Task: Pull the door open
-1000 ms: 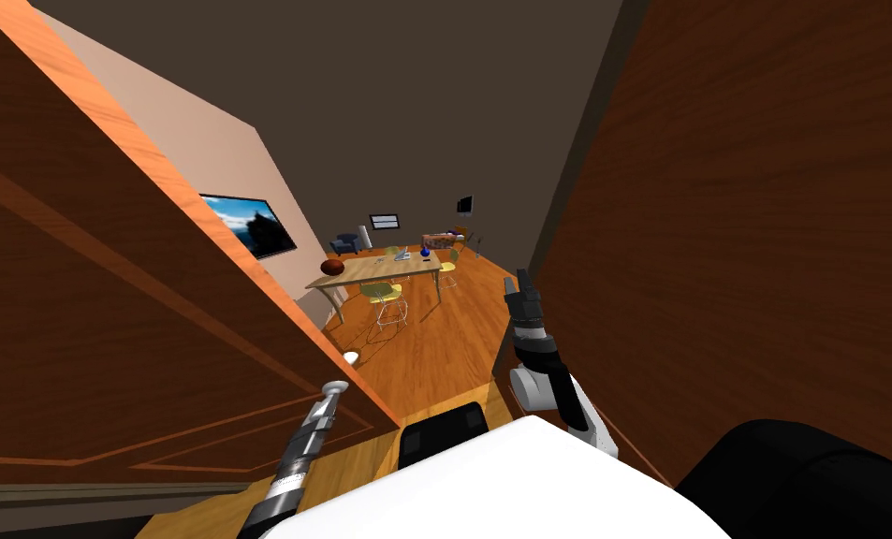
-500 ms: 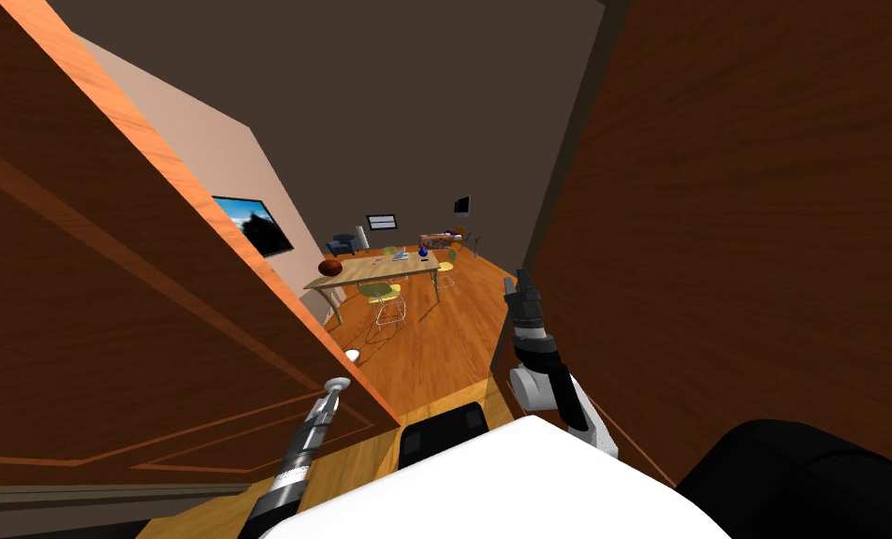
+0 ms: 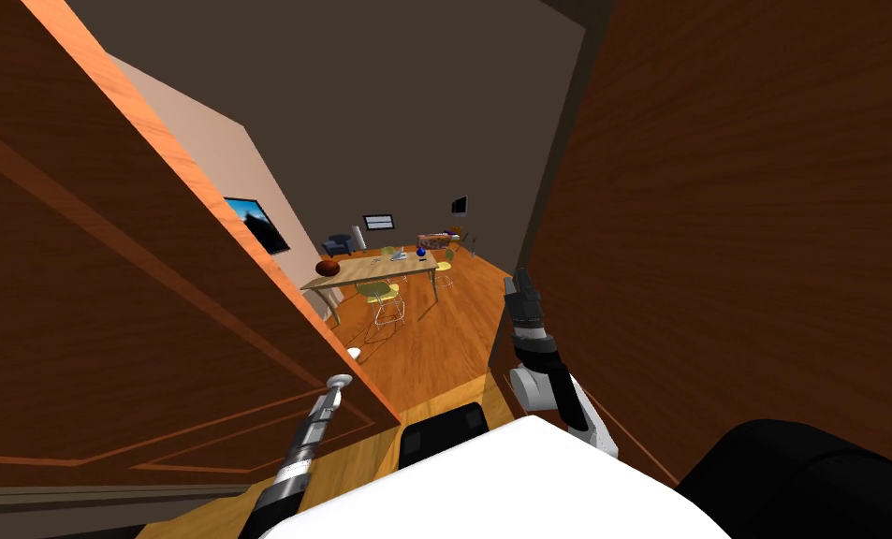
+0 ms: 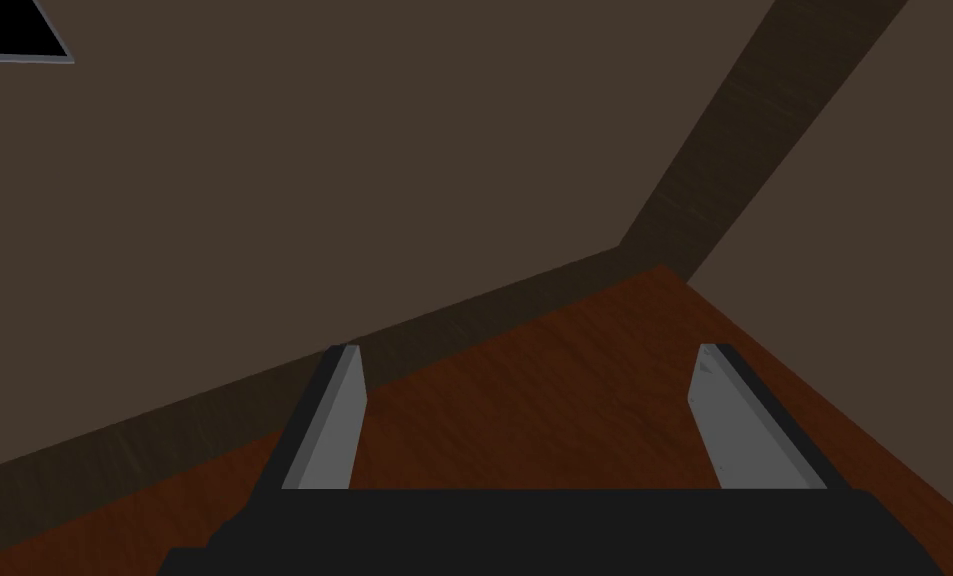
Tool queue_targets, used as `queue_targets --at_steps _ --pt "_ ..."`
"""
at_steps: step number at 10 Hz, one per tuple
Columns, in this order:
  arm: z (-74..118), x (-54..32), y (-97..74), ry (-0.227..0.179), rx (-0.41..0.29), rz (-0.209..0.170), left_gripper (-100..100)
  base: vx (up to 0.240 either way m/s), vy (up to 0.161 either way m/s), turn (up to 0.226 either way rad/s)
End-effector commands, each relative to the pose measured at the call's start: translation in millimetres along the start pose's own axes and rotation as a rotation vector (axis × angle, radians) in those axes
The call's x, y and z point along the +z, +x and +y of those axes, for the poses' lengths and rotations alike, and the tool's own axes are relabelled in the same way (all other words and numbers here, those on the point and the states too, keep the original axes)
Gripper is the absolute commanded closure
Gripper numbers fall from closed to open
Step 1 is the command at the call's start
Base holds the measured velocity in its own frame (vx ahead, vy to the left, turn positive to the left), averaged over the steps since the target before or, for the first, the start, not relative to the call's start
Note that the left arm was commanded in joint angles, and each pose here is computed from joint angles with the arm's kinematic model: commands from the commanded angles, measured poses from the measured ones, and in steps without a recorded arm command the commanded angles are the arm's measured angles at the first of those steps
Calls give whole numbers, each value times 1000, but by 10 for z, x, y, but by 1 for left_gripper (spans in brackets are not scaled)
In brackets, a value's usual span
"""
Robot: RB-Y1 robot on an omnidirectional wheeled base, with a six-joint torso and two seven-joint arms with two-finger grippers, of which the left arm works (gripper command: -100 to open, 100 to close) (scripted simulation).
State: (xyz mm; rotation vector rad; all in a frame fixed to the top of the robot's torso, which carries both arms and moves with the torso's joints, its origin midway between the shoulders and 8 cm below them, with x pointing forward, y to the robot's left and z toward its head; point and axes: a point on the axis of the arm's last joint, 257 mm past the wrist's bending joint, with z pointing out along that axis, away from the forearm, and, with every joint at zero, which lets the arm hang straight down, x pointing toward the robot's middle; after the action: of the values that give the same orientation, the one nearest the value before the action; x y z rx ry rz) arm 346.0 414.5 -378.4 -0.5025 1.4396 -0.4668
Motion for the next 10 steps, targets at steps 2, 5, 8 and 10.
queue_targets --at_steps 2,5,8,10 --pt "-31 16 66 -3 -93 0 100 -42 15 -33" --pt "-42 72 62 -6 -182 -12 100 -57 20 -53" --pt "-47 100 60 -8 -254 -18 100 -49 21 -41" --pt "-52 129 59 -9 -308 -24 100 -51 19 -53"
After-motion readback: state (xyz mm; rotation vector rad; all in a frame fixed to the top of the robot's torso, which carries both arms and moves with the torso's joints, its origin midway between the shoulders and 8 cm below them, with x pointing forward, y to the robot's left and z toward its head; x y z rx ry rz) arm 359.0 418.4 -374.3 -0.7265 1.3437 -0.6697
